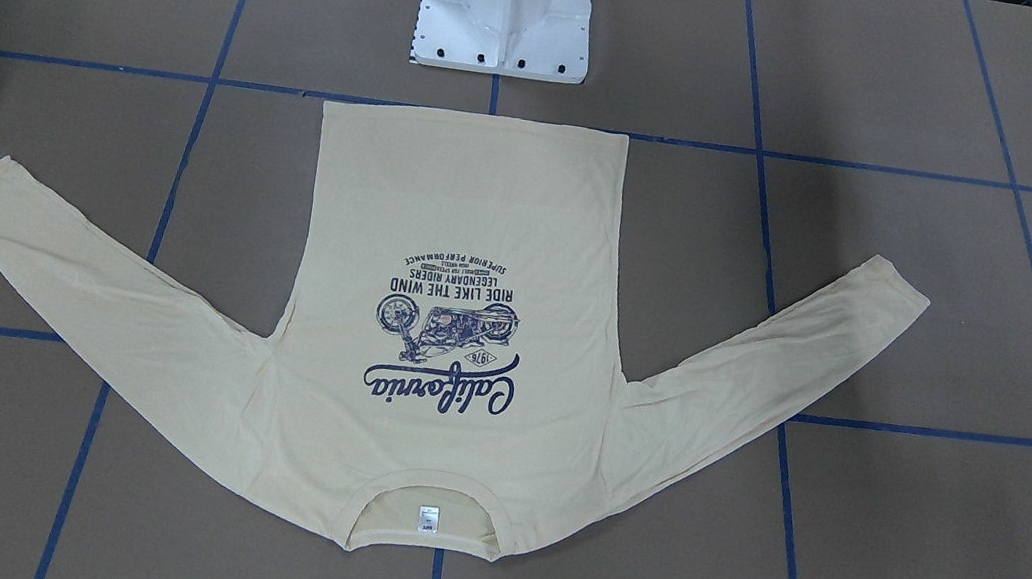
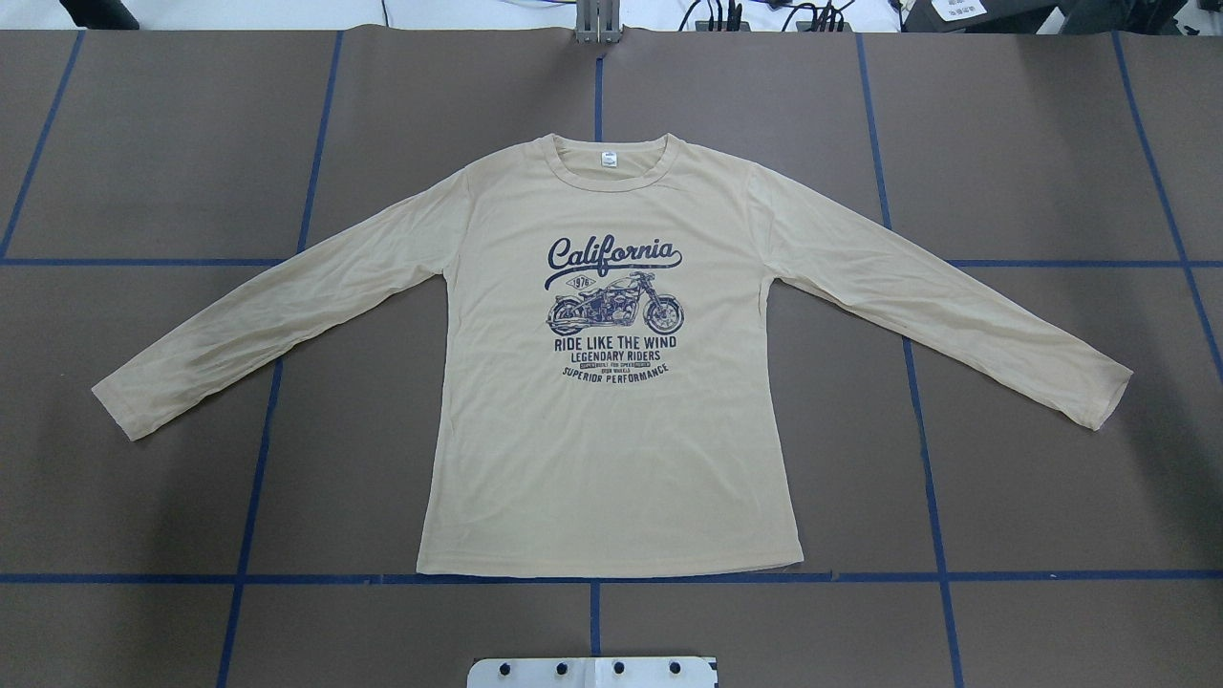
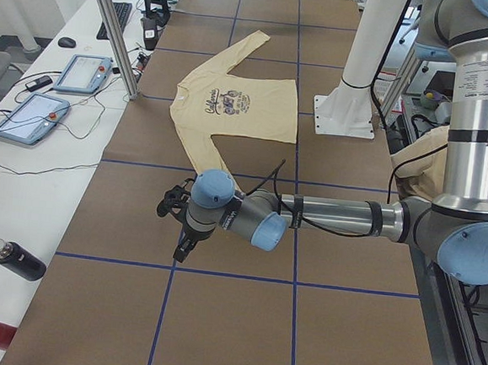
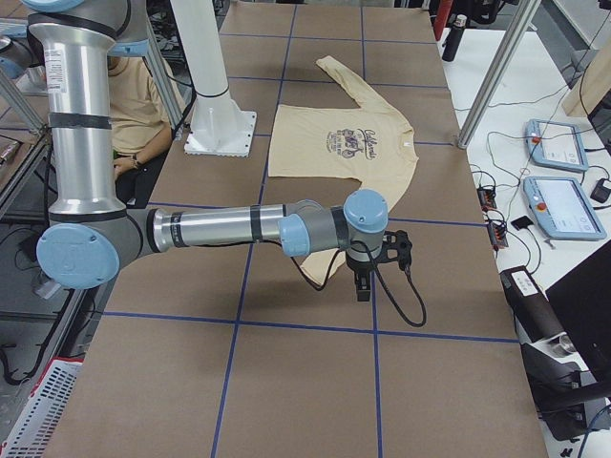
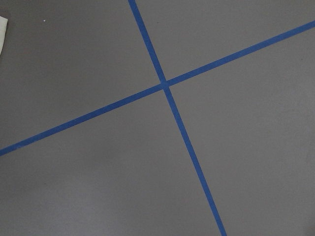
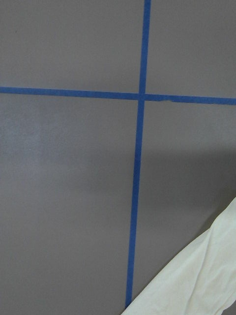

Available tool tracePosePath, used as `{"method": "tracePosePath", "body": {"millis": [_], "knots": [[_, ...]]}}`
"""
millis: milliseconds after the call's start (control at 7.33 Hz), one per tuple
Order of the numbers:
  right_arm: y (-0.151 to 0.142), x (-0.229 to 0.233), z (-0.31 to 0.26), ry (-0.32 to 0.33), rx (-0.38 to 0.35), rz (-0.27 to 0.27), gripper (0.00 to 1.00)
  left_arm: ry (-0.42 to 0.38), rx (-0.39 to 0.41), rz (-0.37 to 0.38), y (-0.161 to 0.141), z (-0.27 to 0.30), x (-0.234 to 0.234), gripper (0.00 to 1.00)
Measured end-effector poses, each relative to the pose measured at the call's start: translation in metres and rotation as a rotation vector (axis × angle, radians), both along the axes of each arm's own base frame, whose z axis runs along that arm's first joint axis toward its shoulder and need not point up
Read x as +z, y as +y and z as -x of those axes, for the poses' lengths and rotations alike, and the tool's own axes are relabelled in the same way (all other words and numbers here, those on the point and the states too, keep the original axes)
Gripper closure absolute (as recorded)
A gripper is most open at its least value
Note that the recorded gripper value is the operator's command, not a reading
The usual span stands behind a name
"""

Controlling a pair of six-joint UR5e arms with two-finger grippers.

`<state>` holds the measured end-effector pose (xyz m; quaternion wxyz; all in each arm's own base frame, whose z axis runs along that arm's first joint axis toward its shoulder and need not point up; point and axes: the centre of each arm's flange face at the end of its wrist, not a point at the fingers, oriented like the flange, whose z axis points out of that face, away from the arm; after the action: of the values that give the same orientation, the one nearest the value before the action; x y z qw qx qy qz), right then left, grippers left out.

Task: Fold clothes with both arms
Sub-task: 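Move the right gripper toward the sleeve cuff nearest it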

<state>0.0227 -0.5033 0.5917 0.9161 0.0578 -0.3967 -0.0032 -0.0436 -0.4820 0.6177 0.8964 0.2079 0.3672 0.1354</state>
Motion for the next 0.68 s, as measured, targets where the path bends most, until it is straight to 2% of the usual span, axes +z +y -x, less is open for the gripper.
{"method": "tracePosePath", "body": {"millis": [409, 546, 682], "knots": [[0.011, 0.003, 0.011, 0.002, 0.009, 0.030, 0.00, 0.000, -0.001, -0.037, 0.008, 0.000, 0.004, 0.01], [0.010, 0.002, 0.025, 0.006, 0.003, 0.031, 0.00, 0.005, -0.005, -0.031, 0.012, 0.000, 0.006, 0.01], [0.012, 0.002, 0.037, 0.012, -0.008, 0.009, 0.00, 0.009, -0.011, -0.023, 0.014, 0.000, 0.007, 0.01]]}}
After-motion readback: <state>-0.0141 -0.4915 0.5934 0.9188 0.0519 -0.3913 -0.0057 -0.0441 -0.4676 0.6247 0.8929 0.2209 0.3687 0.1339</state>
